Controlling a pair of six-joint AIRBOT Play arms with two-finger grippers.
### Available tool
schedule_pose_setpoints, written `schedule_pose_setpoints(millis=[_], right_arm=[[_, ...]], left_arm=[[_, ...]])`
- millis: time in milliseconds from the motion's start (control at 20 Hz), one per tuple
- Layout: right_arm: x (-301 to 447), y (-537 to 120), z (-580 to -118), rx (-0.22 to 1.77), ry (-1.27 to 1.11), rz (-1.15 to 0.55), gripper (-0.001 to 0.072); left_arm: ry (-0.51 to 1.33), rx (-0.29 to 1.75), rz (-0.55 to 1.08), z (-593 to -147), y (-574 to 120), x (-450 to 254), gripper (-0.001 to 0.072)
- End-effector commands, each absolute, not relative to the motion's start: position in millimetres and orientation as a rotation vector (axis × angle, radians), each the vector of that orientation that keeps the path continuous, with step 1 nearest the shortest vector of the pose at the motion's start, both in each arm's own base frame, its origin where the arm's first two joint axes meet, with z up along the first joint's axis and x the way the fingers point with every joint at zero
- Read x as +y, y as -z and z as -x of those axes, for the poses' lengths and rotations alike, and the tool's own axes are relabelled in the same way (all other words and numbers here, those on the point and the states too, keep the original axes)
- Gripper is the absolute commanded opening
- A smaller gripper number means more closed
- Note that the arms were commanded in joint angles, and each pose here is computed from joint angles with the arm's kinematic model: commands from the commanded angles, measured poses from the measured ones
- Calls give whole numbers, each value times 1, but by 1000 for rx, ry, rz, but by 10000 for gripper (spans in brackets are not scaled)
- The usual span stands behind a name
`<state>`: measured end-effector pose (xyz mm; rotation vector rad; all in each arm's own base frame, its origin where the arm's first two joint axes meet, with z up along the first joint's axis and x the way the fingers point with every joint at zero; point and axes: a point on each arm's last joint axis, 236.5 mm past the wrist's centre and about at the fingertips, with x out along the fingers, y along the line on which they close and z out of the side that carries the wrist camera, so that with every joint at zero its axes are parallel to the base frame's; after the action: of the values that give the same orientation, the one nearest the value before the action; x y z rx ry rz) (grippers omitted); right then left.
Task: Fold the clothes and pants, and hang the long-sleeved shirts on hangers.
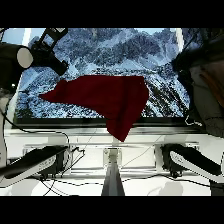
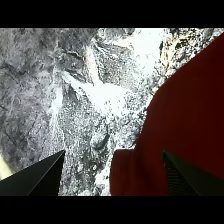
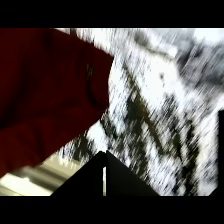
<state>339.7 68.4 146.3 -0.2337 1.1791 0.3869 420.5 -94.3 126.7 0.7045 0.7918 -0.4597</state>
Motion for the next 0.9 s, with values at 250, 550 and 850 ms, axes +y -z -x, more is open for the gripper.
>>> schedule_pose_setpoints(millis=[250, 550, 850], right_arm=[[134, 52, -238, 1537, -589, -266, 15], [144, 113, -229, 1488, -367, -576, 504], [147, 118, -234, 1514, -265, -715, 369]], left_arm=[[459, 790, -705, -421, -127, -94, 686], [472, 789, -685, -419, -127, -98, 686], [552, 917, -486, -393, -107, -124, 686]])
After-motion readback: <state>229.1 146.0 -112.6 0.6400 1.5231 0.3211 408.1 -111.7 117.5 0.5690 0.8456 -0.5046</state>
